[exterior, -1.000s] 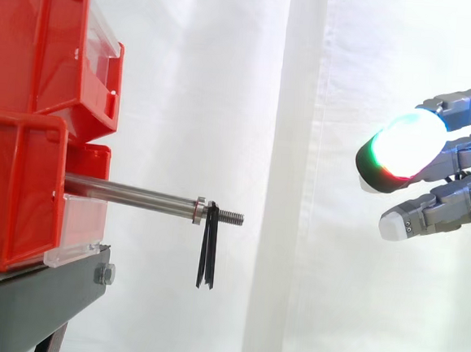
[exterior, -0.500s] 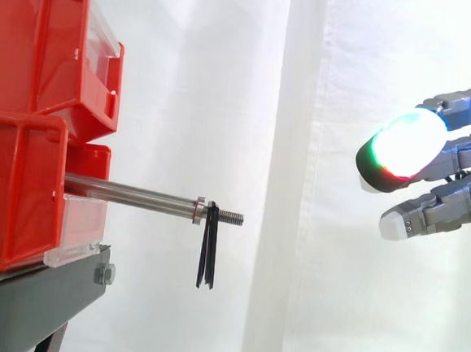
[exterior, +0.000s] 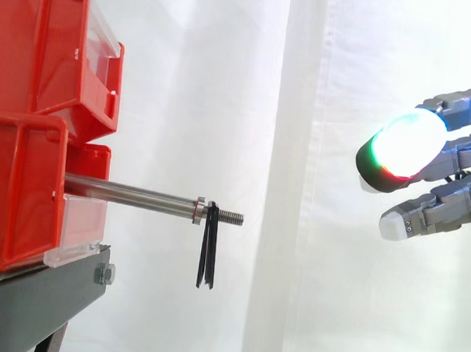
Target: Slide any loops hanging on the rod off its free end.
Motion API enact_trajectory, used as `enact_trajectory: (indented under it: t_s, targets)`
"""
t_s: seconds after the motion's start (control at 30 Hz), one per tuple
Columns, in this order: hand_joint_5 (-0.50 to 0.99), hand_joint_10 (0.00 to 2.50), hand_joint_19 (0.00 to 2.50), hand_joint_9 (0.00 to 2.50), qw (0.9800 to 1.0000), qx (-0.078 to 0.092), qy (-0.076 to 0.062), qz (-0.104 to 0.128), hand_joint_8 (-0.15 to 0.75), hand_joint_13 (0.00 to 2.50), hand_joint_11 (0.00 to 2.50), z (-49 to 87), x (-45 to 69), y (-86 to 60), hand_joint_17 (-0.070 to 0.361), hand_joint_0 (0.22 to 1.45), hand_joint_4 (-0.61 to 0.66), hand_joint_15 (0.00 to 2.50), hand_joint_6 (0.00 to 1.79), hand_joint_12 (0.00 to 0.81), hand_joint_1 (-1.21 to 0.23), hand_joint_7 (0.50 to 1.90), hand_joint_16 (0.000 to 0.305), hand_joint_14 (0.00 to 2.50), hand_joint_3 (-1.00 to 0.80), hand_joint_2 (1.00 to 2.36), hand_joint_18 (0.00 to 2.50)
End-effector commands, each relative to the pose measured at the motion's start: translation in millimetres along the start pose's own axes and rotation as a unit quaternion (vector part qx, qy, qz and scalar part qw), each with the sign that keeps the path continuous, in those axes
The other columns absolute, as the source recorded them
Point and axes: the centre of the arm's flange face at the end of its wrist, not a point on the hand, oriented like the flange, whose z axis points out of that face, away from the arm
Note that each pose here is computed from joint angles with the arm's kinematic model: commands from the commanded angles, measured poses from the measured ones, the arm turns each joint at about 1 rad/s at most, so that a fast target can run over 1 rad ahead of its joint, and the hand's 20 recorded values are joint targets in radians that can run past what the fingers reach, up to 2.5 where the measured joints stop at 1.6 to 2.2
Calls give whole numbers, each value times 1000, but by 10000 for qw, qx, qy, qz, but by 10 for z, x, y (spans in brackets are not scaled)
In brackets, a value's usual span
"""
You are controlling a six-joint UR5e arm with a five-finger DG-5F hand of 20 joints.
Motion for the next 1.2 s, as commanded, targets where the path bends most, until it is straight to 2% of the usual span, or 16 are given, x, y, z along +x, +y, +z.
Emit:
enact_trajectory:
  t_s: [0.0, 1.17]
  targets:
    - [-300, 0, 234, 17, 10000, -2, 0, -5, 188, 116, 0, 0, 0, 2, 149, 556, 115, 0, 501, 406, -520, 627, 66, 0, -421, 1007, 135]
    - [-299, 0, 281, 11, 10000, -2, 0, -5, 190, 114, 0, 0, 0, 2, 148, 557, 137, 0, 501, 411, -522, 643, 66, 0, -421, 1007, 192]
